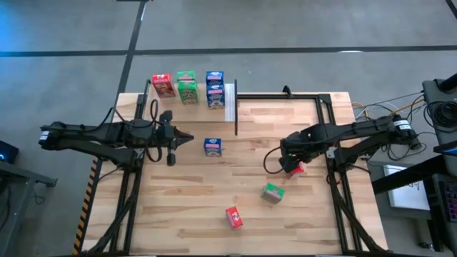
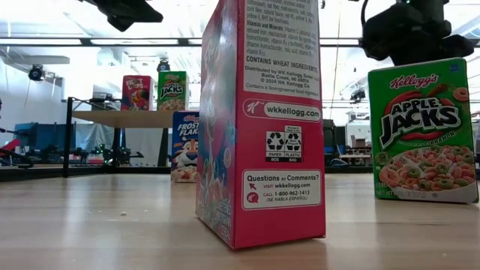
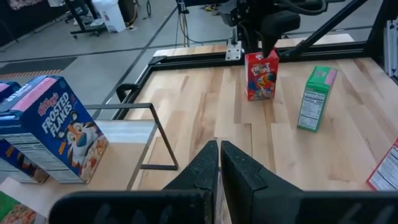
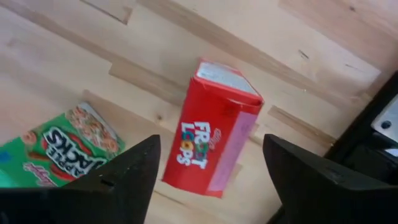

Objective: Stack cereal on shelf
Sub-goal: Put the top red cereal box on the shelf aligned with the other red cereal box

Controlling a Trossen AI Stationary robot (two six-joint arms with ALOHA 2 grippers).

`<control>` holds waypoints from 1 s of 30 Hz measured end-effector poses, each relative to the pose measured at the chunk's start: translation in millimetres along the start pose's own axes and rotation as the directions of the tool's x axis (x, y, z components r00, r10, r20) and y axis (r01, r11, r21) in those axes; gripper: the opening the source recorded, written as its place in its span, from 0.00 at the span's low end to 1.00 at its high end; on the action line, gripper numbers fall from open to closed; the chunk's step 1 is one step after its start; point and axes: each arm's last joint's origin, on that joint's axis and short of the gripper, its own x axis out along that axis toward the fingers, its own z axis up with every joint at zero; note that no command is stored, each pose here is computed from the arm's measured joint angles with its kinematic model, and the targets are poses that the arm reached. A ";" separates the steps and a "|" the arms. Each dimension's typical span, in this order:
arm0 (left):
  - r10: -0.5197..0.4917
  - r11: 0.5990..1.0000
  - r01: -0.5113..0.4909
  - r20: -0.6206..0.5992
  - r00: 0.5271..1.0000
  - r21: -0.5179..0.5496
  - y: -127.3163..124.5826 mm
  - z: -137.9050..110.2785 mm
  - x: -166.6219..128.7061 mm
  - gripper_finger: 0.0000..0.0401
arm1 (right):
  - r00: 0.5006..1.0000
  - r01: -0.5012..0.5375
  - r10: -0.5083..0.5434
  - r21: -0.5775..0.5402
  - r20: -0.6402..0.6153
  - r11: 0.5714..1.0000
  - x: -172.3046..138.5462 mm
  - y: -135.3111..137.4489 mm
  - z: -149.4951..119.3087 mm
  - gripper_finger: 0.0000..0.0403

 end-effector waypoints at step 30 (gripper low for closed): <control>0.005 1.000 -0.005 0.006 1.000 0.004 0.1 0.5 0.2 0.00 | 0.994 0.108 -0.108 -0.023 0.000 0.994 28.2 19.3 2.0 0.45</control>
